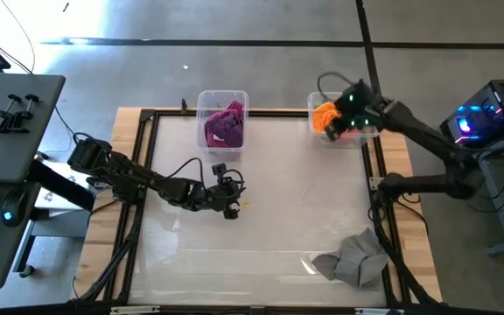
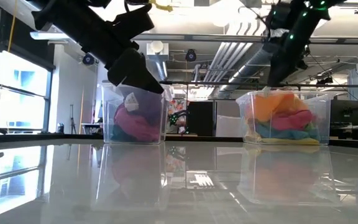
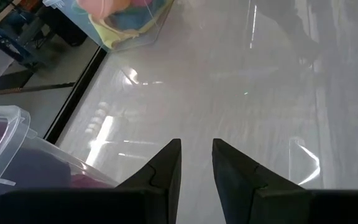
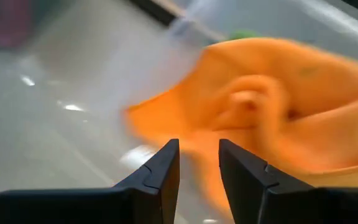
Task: Sort towels by color in basket
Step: Put the gray towel into the left transparent bin
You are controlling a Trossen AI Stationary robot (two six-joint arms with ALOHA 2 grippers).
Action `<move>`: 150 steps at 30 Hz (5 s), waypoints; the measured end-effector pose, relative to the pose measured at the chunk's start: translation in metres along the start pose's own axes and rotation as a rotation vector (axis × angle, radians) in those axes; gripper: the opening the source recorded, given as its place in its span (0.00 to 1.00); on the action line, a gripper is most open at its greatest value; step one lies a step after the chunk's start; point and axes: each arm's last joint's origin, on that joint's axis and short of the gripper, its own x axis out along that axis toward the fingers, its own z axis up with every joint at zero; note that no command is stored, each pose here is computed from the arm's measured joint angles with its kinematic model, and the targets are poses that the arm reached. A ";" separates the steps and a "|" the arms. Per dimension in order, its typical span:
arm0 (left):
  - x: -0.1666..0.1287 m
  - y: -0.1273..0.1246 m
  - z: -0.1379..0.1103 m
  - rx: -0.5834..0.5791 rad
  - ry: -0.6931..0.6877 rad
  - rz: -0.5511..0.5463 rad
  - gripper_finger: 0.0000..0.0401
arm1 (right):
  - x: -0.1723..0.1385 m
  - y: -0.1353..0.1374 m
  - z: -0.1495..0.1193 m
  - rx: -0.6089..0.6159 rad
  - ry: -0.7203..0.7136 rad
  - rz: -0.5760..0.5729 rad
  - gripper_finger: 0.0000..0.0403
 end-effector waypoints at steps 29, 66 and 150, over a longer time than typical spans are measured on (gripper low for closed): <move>0.004 0.007 -0.009 0.085 0.088 0.029 0.20 | -0.062 0.155 -0.194 -0.024 0.519 0.527 0.26; 0.005 0.002 -0.006 -0.006 -0.141 -0.093 0.20 | 0.020 0.240 -0.277 -0.481 0.521 0.340 0.04; -0.064 0.107 0.051 -0.232 -0.250 0.509 0.10 | 0.050 0.195 -0.140 -0.364 -0.450 0.473 0.34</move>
